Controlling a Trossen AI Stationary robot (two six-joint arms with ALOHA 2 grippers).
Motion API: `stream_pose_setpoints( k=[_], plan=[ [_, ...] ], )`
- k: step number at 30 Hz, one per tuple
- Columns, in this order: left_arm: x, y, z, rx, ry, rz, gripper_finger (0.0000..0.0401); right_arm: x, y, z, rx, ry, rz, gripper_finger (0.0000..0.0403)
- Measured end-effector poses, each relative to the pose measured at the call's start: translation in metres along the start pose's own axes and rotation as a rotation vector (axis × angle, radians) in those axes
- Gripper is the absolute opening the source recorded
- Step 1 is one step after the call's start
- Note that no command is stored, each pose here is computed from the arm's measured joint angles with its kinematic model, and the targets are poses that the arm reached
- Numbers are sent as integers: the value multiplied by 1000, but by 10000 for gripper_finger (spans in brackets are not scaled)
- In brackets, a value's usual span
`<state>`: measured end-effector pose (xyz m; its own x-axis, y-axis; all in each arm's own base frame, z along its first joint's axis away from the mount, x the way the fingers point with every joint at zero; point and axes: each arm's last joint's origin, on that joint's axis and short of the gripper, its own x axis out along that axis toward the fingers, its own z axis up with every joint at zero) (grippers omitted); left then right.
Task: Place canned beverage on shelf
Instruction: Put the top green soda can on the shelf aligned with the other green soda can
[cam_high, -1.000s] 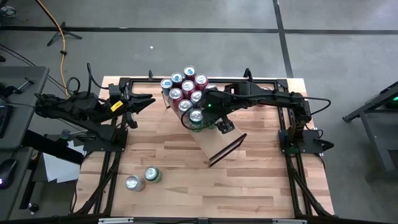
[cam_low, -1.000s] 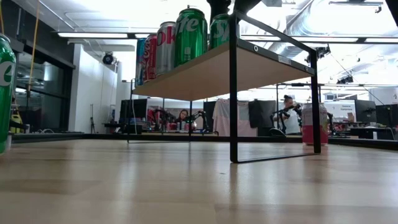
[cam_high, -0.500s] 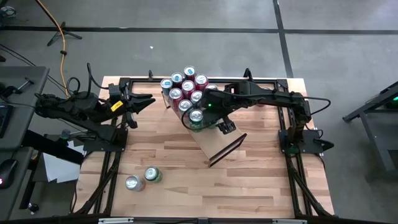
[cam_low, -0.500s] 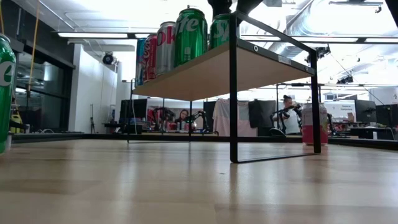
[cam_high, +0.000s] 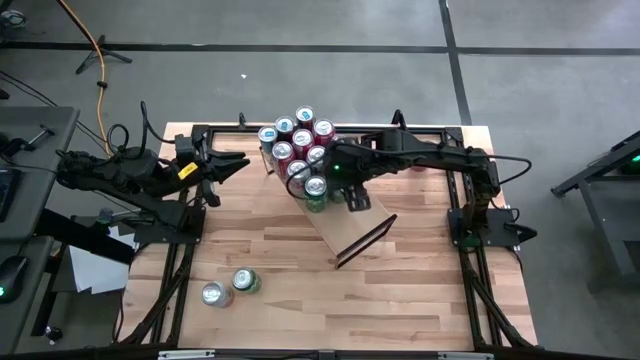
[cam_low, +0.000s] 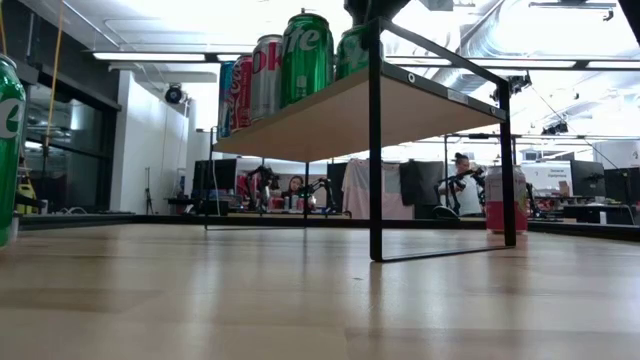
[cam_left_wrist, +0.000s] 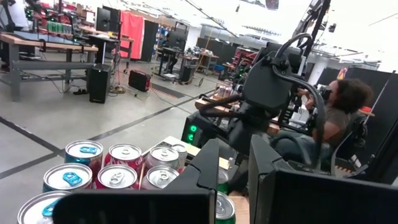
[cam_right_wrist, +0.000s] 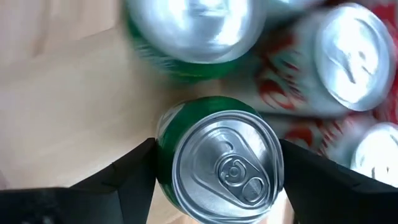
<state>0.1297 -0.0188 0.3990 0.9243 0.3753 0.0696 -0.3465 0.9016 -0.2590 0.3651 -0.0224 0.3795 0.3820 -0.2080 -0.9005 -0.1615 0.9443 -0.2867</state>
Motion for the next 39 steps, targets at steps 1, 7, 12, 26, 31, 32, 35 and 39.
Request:
stream_pose_setpoints(
  k=[1, 7, 12, 26, 31, 32, 35, 39],
  plan=[
    [0, 0, 0, 0, 0, 0, 1, 0, -1, 0, 53, 5, -16, 278],
    [0, 0, 0, 0, 0, 0, 1, 1, -2, -1, 375, 11, -70, 284],
    [0, 0, 0, 0, 0, 0, 1, 0, -2, 0, 472, 4, -61, 285],
    [0, 0, 0, 0, 0, 1, 1, 0, -2, 1, 459, -8, -56, 287],
    [0, 0, 0, 0, 0, 1, 1, 1, -2, 0, 458, -2, -55, 287],
    [0, 0, 0, 0, 0, 1, 1, 1, -2, 0, 458, -2, -55, 287],
    [0, 0, 0, 0, 0, 1, 1, 0, -2, 0, 457, -2, -55, 287],
    [0, 0, 0, 0, 0, 1, 1, 0, -2, 0, 456, -2, -55, 287]
  ],
)
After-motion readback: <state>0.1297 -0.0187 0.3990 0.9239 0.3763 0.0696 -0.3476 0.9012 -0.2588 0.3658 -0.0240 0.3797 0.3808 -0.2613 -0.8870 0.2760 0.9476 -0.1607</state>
